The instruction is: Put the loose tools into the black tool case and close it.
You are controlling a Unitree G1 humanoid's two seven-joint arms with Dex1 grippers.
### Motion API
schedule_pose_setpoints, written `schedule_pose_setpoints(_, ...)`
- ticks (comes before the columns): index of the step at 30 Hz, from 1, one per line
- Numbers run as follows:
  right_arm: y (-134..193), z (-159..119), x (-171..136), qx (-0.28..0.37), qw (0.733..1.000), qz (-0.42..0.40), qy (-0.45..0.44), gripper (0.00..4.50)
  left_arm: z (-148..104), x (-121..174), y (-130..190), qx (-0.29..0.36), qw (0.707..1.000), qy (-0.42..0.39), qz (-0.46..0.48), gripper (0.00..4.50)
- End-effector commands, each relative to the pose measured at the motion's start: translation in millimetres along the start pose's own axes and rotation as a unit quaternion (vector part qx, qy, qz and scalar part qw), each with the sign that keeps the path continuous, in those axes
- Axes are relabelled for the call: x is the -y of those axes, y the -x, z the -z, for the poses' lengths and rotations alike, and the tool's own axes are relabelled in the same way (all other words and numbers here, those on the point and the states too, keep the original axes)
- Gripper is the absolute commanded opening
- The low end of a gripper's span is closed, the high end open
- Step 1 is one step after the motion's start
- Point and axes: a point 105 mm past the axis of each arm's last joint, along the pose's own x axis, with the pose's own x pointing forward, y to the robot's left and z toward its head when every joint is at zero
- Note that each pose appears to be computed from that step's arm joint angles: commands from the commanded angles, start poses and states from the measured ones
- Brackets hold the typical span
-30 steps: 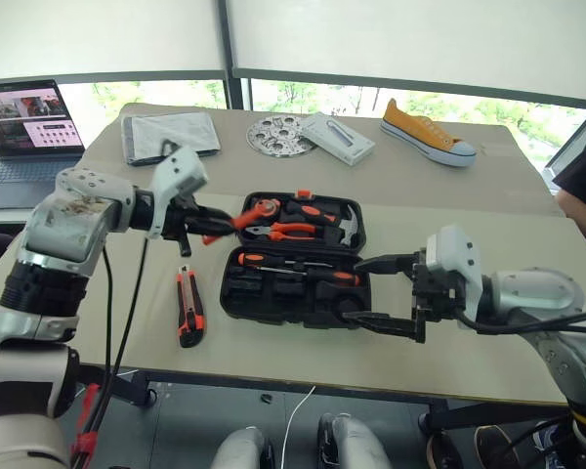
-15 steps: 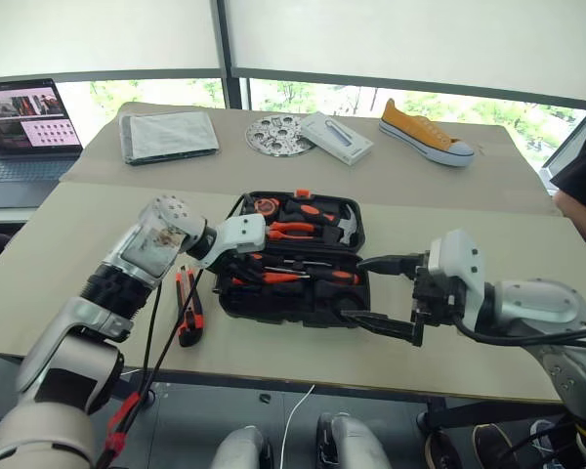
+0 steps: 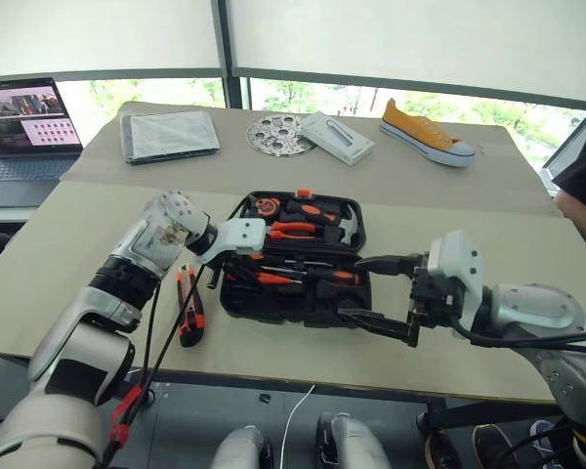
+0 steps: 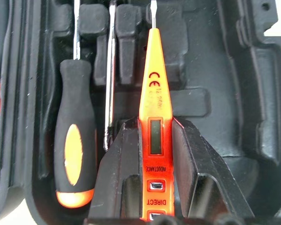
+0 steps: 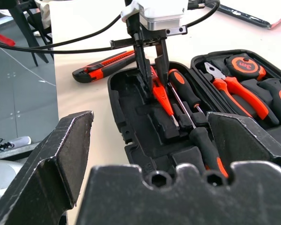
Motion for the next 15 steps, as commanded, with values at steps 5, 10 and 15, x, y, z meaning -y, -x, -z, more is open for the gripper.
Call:
schedule_pose_setpoints(5, 0, -9, -4, 0.014, 1.000, -0.004, 0.015, 4.50, -16, -7, 13, 0.033, 0.999, 0.016, -0.016, 3.41)
schedule_pose_setpoints(10, -1, -8, -4, 0.015, 1.000, -0.007, 0.013, 4.50, -24, -11, 30, 0.075, 0.996, 0.031, -0.045, 4.49)
schedule_pose_setpoints(15, -1, -7, -4, 0.015, 1.000, -0.009, 0.012, 4.50, -24, -25, 43, 0.155, 0.976, 0.124, -0.090, 4.23)
